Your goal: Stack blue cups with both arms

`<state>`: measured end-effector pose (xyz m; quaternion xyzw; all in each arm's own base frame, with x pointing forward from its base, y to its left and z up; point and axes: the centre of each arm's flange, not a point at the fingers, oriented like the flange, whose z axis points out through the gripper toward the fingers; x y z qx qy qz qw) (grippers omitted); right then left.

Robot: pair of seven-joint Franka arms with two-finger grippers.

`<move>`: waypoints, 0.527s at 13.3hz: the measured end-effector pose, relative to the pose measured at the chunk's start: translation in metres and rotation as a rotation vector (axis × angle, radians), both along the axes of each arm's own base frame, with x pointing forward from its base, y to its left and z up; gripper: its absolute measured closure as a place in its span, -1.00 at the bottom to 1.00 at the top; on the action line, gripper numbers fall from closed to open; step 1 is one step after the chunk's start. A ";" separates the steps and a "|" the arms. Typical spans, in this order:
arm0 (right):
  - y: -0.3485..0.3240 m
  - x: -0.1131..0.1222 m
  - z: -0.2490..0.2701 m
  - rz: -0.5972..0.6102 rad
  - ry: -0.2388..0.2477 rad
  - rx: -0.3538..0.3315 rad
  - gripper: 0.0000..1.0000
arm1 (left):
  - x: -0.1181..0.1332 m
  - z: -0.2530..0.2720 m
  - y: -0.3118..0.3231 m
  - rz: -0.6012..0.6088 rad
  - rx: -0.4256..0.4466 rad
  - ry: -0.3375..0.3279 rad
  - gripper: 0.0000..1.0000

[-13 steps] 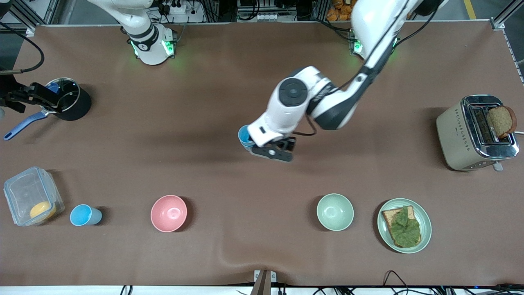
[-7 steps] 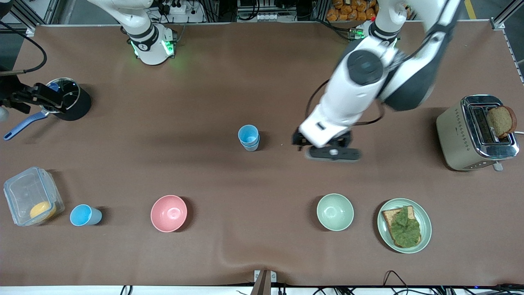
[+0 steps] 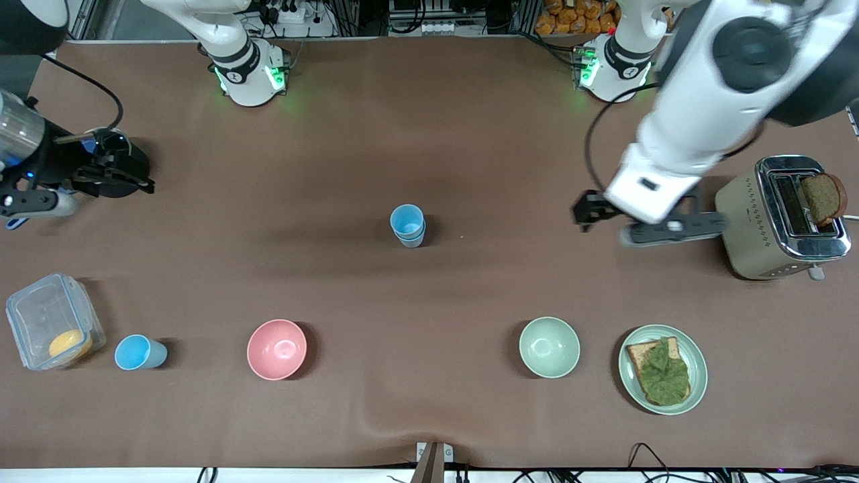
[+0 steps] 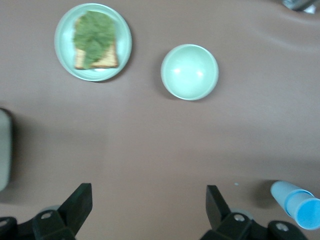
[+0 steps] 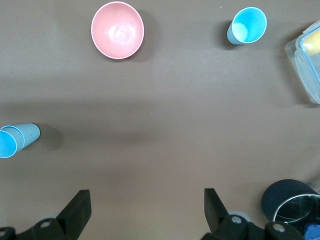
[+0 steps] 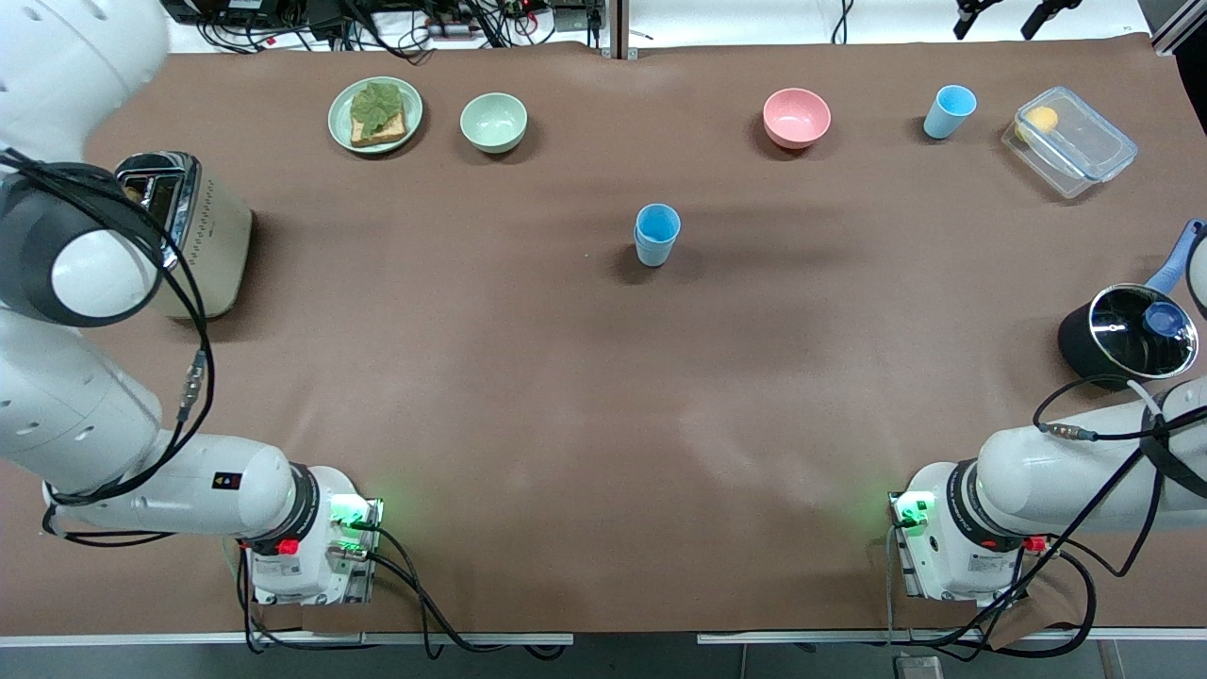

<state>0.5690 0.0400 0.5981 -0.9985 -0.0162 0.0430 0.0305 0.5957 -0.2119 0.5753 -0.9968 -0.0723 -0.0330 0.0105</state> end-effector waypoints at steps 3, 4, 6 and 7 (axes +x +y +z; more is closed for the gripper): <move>0.000 0.001 -0.002 -0.001 0.004 0.000 -1.00 | 0.007 0.002 0.040 0.024 0.016 0.025 -1.00; -0.001 0.001 -0.002 -0.002 0.004 0.000 -1.00 | 0.006 0.003 0.046 0.024 0.020 0.035 -1.00; -0.001 0.001 -0.002 -0.002 0.004 0.000 -1.00 | 0.004 0.005 0.054 0.028 0.027 0.047 -1.00; -0.001 0.001 -0.002 -0.002 0.003 0.000 -1.00 | 0.003 0.007 0.058 0.021 0.031 0.050 -1.00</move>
